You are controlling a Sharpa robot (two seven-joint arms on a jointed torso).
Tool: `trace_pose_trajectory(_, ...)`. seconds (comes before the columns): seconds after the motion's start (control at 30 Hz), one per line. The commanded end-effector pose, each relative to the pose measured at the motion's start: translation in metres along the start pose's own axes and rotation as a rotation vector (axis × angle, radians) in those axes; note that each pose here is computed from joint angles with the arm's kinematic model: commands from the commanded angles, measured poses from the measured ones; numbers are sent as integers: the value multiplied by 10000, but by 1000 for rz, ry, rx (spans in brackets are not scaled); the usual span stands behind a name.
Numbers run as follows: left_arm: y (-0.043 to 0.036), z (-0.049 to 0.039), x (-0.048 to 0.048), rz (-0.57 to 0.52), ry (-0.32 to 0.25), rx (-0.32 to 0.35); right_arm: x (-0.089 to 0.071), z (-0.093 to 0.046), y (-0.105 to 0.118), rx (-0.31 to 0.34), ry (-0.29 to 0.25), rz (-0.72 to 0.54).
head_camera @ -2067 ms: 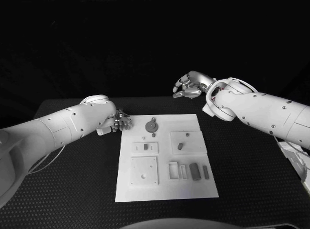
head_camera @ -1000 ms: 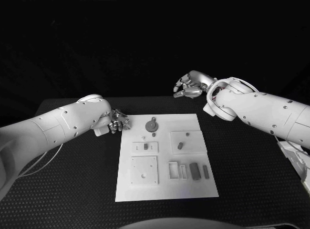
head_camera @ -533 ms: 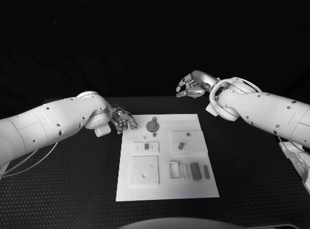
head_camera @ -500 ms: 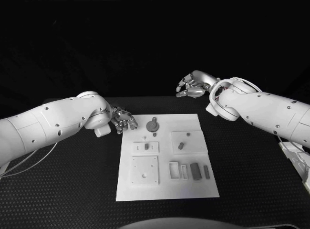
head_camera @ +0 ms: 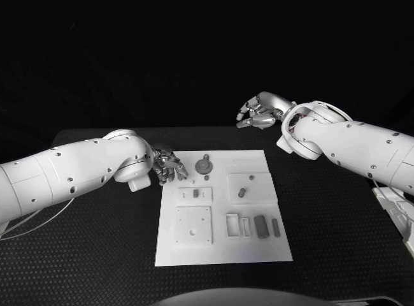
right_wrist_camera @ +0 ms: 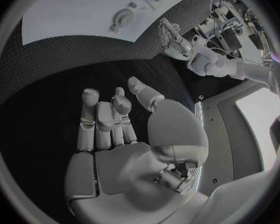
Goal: Assemble the parts on the task board
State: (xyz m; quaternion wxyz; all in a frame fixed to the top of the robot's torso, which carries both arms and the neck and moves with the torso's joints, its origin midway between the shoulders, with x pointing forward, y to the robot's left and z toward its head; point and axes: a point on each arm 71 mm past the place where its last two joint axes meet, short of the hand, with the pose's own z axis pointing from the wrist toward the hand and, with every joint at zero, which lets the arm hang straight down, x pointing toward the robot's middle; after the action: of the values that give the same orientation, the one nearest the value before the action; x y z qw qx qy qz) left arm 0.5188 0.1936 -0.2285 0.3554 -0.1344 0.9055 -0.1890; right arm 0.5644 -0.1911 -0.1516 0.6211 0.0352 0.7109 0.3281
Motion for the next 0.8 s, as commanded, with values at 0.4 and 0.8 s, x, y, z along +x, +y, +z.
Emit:
trace_pose_trajectory(0.4,64,71,224,81,2,-55,10,-3,5,-4,13,1)
trace_pose_trajectory(0.8,78,134,325,104,7,-78,13,0,7,-4,14,1)
